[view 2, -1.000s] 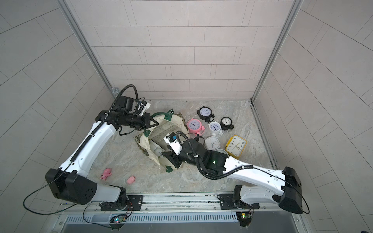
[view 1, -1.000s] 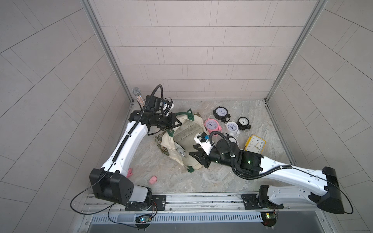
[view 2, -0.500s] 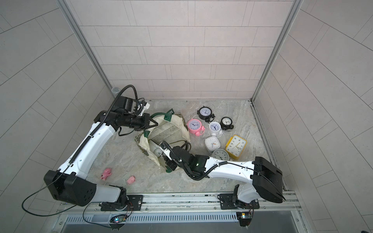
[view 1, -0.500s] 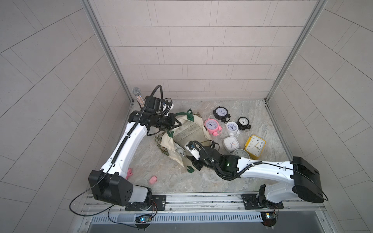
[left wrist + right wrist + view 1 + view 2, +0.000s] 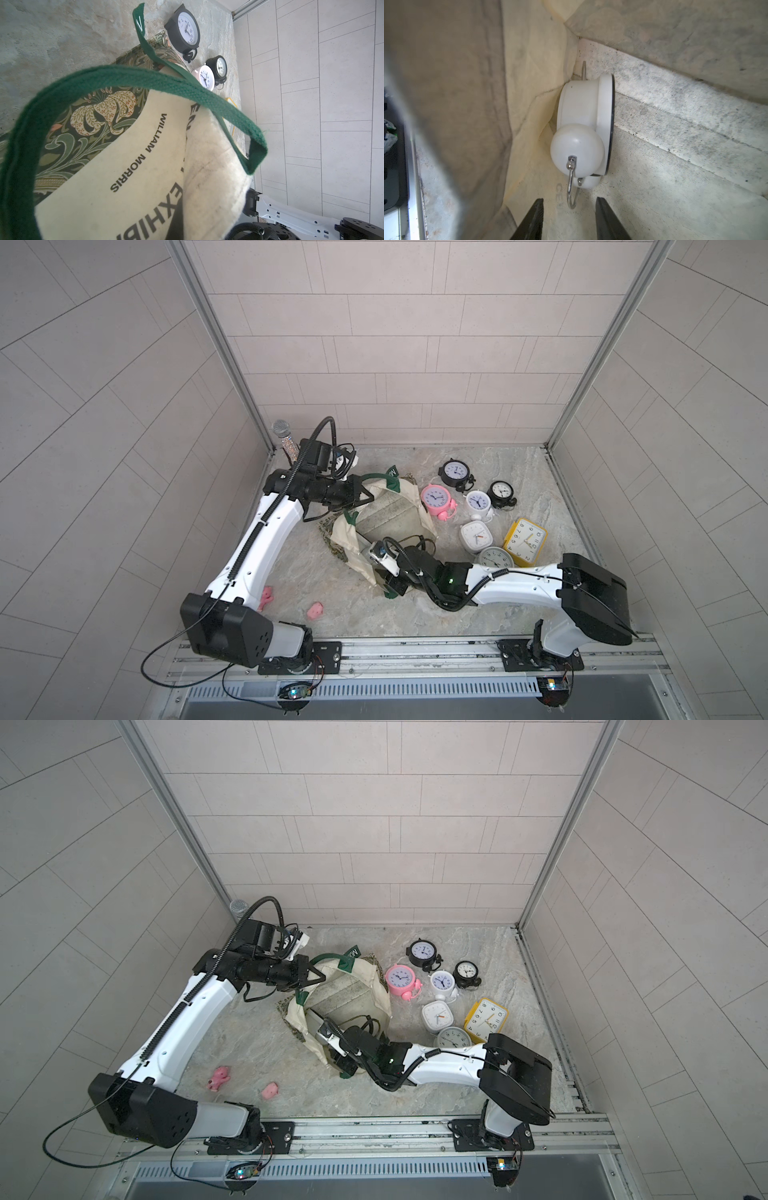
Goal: Take the alarm clock out of the canvas bag
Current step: Pick up the alarm from the canvas bag, then place the canvas bag at the center of the board, then place the alarm at the center of the board.
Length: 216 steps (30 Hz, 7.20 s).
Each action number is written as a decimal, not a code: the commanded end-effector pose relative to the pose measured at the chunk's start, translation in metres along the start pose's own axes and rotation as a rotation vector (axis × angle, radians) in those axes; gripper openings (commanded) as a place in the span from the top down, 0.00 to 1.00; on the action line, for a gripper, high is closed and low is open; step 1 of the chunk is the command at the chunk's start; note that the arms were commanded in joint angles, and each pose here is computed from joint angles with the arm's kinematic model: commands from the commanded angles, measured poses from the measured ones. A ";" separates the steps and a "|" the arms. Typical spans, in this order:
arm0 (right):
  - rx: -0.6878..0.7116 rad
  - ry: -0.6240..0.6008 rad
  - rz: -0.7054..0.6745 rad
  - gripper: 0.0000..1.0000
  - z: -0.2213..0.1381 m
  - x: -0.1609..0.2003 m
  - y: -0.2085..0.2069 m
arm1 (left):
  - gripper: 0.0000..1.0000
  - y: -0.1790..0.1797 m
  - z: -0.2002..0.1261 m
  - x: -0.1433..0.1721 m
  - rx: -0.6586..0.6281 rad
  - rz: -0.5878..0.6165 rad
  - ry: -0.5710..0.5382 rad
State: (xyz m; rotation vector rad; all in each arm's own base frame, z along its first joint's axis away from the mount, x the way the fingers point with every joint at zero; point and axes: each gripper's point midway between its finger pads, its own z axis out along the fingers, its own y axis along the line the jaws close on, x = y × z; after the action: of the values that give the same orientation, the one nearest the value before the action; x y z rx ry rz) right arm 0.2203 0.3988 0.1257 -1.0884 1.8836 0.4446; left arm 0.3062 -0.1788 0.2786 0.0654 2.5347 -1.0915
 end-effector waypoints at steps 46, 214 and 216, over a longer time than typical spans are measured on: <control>0.087 -0.053 0.009 1.00 -0.042 -0.046 -0.022 | 1.00 -0.006 -0.007 0.006 -0.037 0.041 -0.048; 0.034 0.360 1.274 0.86 -0.094 0.176 -0.152 | 0.25 0.073 -0.104 -0.058 -0.271 -0.014 -0.665; 0.041 0.360 1.270 0.84 -0.094 0.176 -0.154 | 0.26 0.073 -0.105 -0.058 -0.269 -0.020 -0.666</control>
State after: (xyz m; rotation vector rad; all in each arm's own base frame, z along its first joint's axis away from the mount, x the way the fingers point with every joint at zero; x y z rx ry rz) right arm 0.2539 0.1625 0.0465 0.2429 2.7478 0.9361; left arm 0.3381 -0.0498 0.3167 -0.3274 2.0440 -0.6247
